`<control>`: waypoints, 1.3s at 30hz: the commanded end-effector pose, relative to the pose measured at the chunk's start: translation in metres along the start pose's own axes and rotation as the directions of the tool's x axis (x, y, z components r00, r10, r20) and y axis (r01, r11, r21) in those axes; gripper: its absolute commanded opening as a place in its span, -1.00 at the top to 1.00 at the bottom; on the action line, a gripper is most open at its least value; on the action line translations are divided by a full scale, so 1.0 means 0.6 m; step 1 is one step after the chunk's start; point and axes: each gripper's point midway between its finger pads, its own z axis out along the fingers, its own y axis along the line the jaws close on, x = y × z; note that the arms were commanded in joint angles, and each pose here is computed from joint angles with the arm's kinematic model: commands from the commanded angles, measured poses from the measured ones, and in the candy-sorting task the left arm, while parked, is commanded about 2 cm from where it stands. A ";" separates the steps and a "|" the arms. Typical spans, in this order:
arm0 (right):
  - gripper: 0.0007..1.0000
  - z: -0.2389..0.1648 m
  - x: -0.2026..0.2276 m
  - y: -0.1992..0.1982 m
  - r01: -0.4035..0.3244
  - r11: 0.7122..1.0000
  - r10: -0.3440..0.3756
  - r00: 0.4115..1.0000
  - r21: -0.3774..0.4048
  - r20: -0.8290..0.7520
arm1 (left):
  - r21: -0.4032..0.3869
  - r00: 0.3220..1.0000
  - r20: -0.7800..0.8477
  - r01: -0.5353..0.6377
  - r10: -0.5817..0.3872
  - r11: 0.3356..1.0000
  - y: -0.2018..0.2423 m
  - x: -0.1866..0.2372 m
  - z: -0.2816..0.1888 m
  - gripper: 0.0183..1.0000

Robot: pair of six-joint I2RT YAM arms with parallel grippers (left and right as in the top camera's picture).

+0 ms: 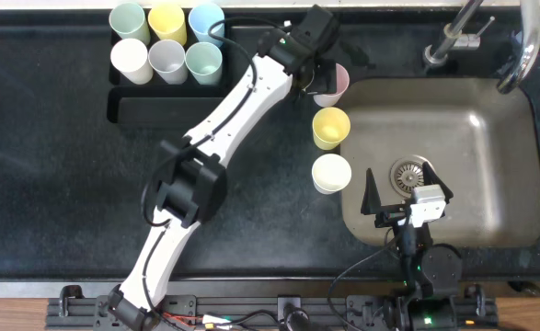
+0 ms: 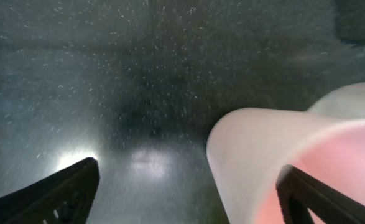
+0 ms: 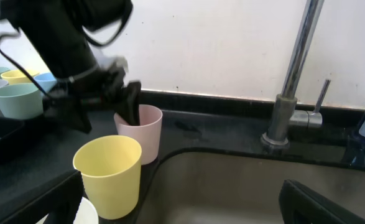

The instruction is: Store Cups

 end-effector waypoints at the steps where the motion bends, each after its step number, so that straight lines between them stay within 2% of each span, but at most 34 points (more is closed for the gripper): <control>1: -0.99 0.000 0.005 0.002 0.001 1.000 -0.001 1.000 -0.007 0.003 | -0.009 0.999 0.040 -0.014 0.014 1.000 0.001 -0.017 -0.001 -0.70; 10: -1.00 0.000 0.005 0.002 0.001 1.000 -0.001 1.000 -0.007 0.003 | 0.002 0.999 0.032 -0.010 0.010 1.000 -0.003 -0.015 -0.001 -0.36; 14: -1.00 0.000 0.005 0.002 0.001 1.000 -0.001 1.000 -0.007 0.003 | 0.020 0.999 0.040 -0.010 0.010 1.000 -0.009 -0.019 -0.003 -0.14; 19: -0.99 0.000 0.005 0.002 0.001 1.000 -0.001 1.000 -0.007 0.003 | 0.037 0.998 0.062 -0.009 0.007 0.999 -0.017 -0.031 -0.014 0.29; 24: -1.00 0.000 0.005 0.002 0.001 1.000 -0.001 1.000 -0.007 0.002 | 0.039 0.998 0.064 -0.009 0.006 0.999 -0.018 -0.032 -0.016 0.59; 26: -0.99 0.000 0.005 0.002 0.001 1.000 -0.001 1.000 -0.007 0.003 | 0.038 0.998 0.062 -0.009 0.007 0.999 -0.018 -0.031 -0.016 0.79; 28: -0.99 0.000 0.005 0.002 0.001 1.000 -0.001 1.000 -0.007 0.003 | 0.036 0.998 0.060 -0.009 0.007 0.999 -0.017 -0.031 -0.016 0.88; 30: -1.00 0.000 0.005 0.002 0.001 1.000 -0.001 1.000 -0.007 0.003 | 0.036 0.998 0.060 -0.009 0.007 0.999 -0.017 -0.030 -0.016 0.96; 35: -0.99 0.000 0.005 0.002 0.001 1.000 -0.001 1.000 -0.007 0.003 | 0.025 0.995 0.097 -0.008 0.005 1.000 -0.014 -0.043 -0.042 0.97; 39: -0.99 0.000 0.005 0.002 0.001 1.000 -0.001 1.000 -0.007 0.003 | -0.018 0.981 0.192 0.002 0.001 1.000 0.003 -0.072 -0.115 0.97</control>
